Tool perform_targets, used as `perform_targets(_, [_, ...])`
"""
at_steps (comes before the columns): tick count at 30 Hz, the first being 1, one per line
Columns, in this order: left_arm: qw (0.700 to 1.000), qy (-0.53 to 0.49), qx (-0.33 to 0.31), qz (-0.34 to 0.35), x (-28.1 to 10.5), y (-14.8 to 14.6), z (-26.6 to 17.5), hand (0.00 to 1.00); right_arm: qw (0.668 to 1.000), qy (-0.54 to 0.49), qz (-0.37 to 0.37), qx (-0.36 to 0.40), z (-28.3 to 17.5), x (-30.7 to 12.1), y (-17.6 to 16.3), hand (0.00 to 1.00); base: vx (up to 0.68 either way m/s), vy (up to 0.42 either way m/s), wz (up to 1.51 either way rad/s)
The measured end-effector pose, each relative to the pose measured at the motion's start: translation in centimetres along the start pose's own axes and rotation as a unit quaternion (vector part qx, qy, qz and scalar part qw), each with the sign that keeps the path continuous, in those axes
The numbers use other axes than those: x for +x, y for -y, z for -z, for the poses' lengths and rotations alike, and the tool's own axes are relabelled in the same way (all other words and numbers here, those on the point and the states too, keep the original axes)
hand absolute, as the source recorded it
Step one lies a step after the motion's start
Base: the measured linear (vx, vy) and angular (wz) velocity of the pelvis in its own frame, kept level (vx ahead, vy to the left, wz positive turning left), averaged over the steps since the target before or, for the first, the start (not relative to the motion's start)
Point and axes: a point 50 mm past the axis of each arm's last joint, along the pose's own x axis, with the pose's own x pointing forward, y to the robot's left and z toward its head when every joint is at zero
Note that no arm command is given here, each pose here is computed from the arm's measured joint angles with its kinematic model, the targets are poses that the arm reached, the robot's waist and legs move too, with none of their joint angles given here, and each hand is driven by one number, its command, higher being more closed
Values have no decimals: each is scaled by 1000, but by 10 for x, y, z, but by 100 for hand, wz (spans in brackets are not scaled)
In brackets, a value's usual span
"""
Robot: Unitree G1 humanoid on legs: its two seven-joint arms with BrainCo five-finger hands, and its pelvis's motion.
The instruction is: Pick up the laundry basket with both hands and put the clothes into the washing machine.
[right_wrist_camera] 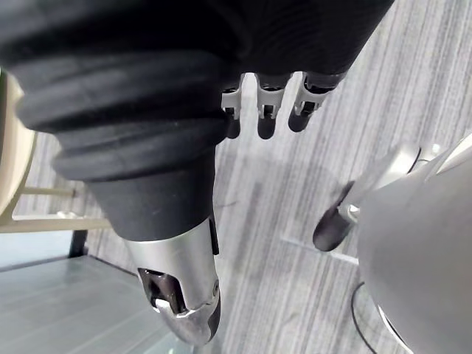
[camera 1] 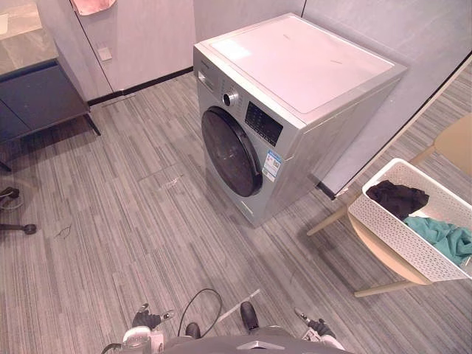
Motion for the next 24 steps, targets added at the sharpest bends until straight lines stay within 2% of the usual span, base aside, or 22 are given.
perform_targets(10, [1000, -10, 5, 23, -1, 1, 7, 0, 999, -43, 27, 17, 27, -7, 34, 0, 4, 23, -9])
perform_targets(15, [999, -4, 23, 35, -1, 2, 7, 0, 996, -75, 44, -1, 45, -15, 55, 0, -41, 18, 5])
perform_targets(20, [999, -4, 20, 33, -1, 1, 7, 0, 996, -78, 49, 8, 47, -16, 58, 0, -36, 1, 20])
perform_targets(22, [1000, -6, -7, 23, 0, -3, 8, 0, 996, -78, 50, 12, 47, -16, 58, 0, -8, -27, 25])
perform_targets(24, [998, -9, -59, 6, -1, -5, 9, 0, 996, -72, 44, 2, 44, -16, 57, 0, -23, -45, 34])
